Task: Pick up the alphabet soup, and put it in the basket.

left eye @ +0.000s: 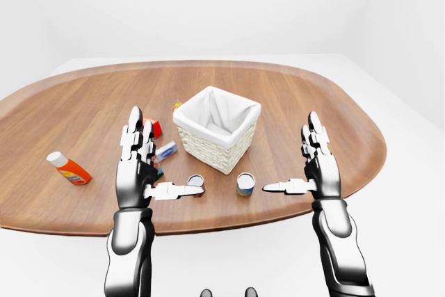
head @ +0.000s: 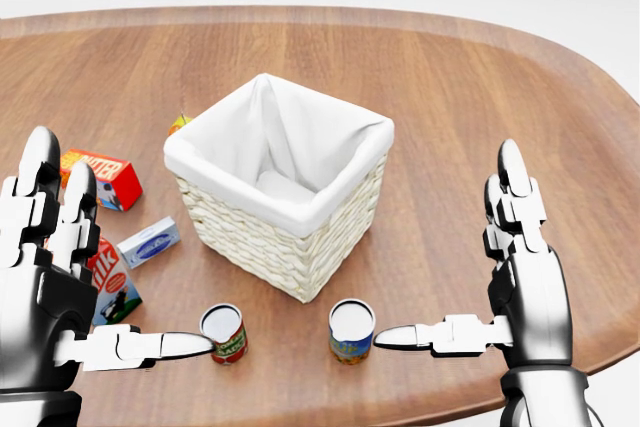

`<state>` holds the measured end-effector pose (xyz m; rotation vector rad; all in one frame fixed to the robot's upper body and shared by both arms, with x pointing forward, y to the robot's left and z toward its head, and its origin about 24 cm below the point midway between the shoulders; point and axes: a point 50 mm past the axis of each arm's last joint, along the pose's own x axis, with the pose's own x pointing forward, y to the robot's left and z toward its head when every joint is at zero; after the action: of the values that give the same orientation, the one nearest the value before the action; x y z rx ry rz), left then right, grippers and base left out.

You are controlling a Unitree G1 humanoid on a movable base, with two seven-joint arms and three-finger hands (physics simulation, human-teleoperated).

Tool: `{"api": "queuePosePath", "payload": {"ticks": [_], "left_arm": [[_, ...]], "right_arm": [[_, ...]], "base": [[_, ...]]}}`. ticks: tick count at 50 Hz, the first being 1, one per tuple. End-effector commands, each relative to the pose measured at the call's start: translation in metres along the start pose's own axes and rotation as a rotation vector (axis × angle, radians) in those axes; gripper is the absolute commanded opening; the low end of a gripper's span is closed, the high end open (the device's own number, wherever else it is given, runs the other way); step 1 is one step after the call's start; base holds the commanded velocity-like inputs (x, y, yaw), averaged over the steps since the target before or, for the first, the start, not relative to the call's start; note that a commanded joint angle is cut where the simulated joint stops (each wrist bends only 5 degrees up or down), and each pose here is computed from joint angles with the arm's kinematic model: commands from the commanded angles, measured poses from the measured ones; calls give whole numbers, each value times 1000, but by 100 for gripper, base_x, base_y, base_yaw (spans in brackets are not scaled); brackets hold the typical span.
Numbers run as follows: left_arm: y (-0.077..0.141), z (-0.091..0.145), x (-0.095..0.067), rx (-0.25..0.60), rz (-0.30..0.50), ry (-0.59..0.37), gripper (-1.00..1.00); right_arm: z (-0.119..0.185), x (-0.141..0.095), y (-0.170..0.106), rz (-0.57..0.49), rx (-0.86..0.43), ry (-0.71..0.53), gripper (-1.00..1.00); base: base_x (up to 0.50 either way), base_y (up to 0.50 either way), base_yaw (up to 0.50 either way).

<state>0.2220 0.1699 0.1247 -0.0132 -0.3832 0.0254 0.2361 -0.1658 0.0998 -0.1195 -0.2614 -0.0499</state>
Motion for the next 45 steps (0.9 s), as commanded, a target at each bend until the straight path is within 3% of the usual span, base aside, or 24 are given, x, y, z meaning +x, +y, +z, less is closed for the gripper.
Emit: {"api": "queuePosePath", "payload": {"ticks": [1,45], "left_arm": [[0,1,0,1,0,-1,100],[-1,1,0,0,-3,-1,100]], "right_arm": [[0,0,0,2,-2,1,100],[-2,0,1,6,-5,7,100]], "base": [[18,0,0],[18,0,0]]}}
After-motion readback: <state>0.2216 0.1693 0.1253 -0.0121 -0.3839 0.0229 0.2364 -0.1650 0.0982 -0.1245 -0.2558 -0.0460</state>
